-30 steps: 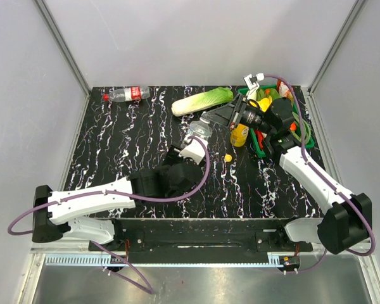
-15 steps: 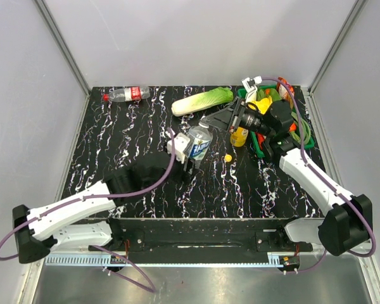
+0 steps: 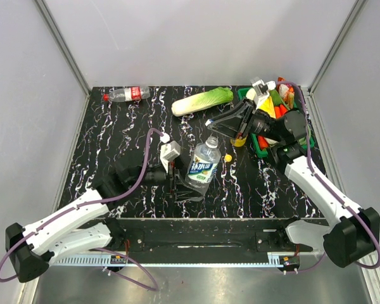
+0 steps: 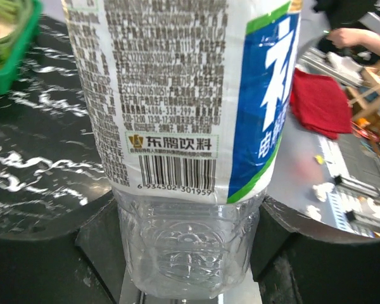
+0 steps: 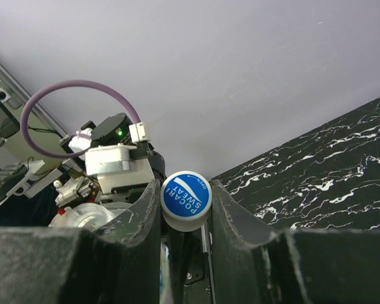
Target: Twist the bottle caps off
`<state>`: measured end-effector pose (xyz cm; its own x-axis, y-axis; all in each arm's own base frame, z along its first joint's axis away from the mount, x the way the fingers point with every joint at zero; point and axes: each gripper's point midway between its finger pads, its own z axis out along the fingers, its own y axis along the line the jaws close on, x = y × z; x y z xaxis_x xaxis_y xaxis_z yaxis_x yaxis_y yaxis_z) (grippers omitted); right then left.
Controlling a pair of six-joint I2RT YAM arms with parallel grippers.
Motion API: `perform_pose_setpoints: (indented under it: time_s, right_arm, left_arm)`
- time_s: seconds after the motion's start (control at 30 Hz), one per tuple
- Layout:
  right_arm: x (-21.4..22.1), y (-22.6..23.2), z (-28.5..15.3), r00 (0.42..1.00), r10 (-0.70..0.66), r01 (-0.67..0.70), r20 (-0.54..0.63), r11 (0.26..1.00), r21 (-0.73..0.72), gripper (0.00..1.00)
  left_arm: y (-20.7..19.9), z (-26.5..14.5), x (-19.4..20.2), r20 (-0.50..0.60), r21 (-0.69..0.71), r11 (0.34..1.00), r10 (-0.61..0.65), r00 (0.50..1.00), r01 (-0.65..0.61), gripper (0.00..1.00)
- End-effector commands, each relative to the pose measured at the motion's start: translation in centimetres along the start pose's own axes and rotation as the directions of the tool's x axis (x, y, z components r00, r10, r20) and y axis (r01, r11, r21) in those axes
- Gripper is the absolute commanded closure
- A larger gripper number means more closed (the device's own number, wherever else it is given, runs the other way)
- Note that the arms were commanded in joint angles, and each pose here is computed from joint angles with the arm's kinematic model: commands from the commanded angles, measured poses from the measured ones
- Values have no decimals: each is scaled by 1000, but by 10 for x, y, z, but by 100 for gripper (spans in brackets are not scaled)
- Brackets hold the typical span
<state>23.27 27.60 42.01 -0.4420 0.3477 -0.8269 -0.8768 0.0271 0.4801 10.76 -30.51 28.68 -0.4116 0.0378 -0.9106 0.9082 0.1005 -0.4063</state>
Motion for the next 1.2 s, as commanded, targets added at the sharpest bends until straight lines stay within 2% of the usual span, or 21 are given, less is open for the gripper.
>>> perform_pose_setpoints:
  time_s: [0.0,0.2,0.43,0.73,0.97,1.17]
  right_arm:
    - [-10,28,-3,994,-105,107,31,991,-76,100]
    - [-9,27,-4,994,-102,104,30,993,-63,100]
    - [-2,9,-4,997,-74,74,4,997,7,100]
    - [34,-65,-13,996,-16,38,-88,964,261,100]
    - [78,-129,-29,981,62,25,-181,897,442,100]
    - [129,-180,-44,947,179,0,-267,831,556,100]
  left_arm:
    - [-46,-6,-18,51,259,963,58,997,-69,99]
    - [-40,-1,-19,52,254,966,40,998,-51,98]
    - [-24,-3,-27,83,177,983,31,996,-46,98]
    - [22,-22,-45,198,-107,994,35,980,-14,100]
    - [53,-38,-53,242,-309,951,55,969,23,100]
    - [71,-43,-51,251,-393,917,40,967,64,100]
